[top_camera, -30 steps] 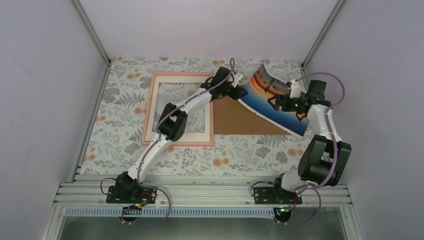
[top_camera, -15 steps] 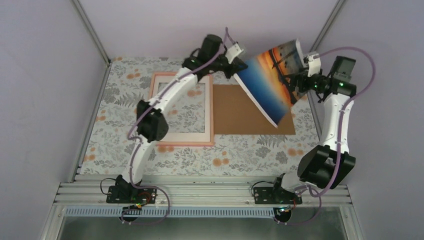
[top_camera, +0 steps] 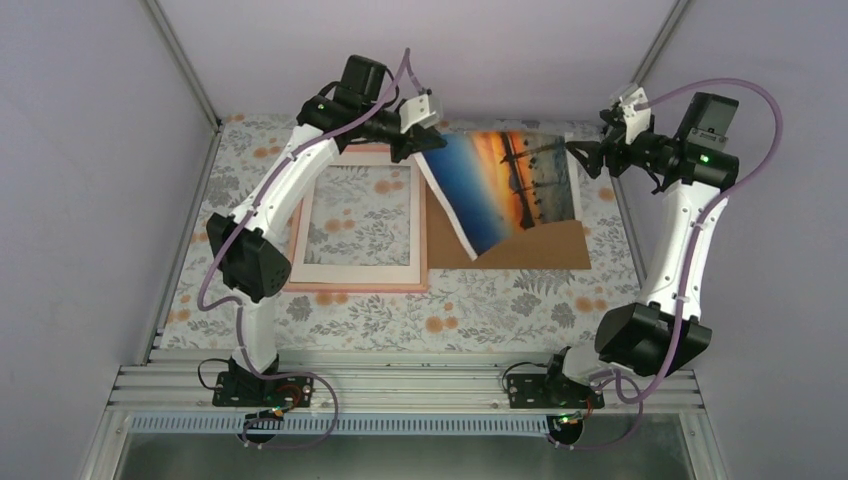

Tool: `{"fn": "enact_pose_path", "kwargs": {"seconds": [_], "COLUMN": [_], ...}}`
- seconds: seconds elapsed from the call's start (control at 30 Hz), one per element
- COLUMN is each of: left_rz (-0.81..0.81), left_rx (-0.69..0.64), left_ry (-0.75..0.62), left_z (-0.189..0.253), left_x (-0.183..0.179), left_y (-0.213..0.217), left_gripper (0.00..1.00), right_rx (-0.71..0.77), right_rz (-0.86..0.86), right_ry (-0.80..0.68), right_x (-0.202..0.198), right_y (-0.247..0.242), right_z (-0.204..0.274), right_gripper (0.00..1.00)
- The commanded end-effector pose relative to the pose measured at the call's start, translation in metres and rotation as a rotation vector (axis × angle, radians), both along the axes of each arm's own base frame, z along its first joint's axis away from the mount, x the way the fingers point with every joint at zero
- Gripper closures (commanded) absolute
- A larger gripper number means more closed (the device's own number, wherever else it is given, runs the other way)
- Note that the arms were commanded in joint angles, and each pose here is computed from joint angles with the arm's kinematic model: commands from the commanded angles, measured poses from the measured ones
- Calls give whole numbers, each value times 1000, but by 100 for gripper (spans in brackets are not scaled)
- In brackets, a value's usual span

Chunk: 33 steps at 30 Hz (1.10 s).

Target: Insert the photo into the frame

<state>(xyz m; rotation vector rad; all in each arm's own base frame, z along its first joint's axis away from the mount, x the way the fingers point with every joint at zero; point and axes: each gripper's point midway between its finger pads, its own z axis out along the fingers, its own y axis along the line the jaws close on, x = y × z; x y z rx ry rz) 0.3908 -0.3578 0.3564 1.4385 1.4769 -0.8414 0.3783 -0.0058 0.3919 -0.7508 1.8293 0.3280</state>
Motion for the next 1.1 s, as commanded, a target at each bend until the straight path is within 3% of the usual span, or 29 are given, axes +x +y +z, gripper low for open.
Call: {"fn": "enact_pose_path", "kwargs": {"seconds": [0.0, 0.1, 0.23, 0.43, 0.53, 0.6, 0.67, 0.8, 1.07], "left_rz": [-131, -147, -155, -183, -145, -113, -82, -79, -87], "left_rx": [3, -3, 18, 30, 49, 66, 85, 126, 154], "left_ry": [-54, -56, -55, -84, -120, -133, -139, -149, -232], "left_z": [8, 12, 10, 14, 20, 23, 27, 32, 38], "left_x": [-41, -50, -57, -69, -65, -60, -57, -64, -72], "left_y": [11, 14, 19, 25, 29, 30, 29, 15, -9], "left_gripper": [98, 98, 98, 98, 94, 79, 55, 39, 37], "right_rx": [-5, -19, -40, -77, -103, -111, -106, -93, -80], "right_rz": [188, 252, 318, 325, 323, 333, 349, 388, 450], "right_ry": [-78, -76, -75, -159, -220, -253, -272, -296, -301], "right_x": [-32, -40, -50, -58, -65, -72, -80, -93, -105], "right_y": [39, 60, 79, 85, 87, 90, 94, 104, 116], "right_z": [10, 3, 0, 15, 26, 31, 33, 33, 30], "right_gripper": [0, 2, 22, 68, 96, 97, 97, 97, 97]}}
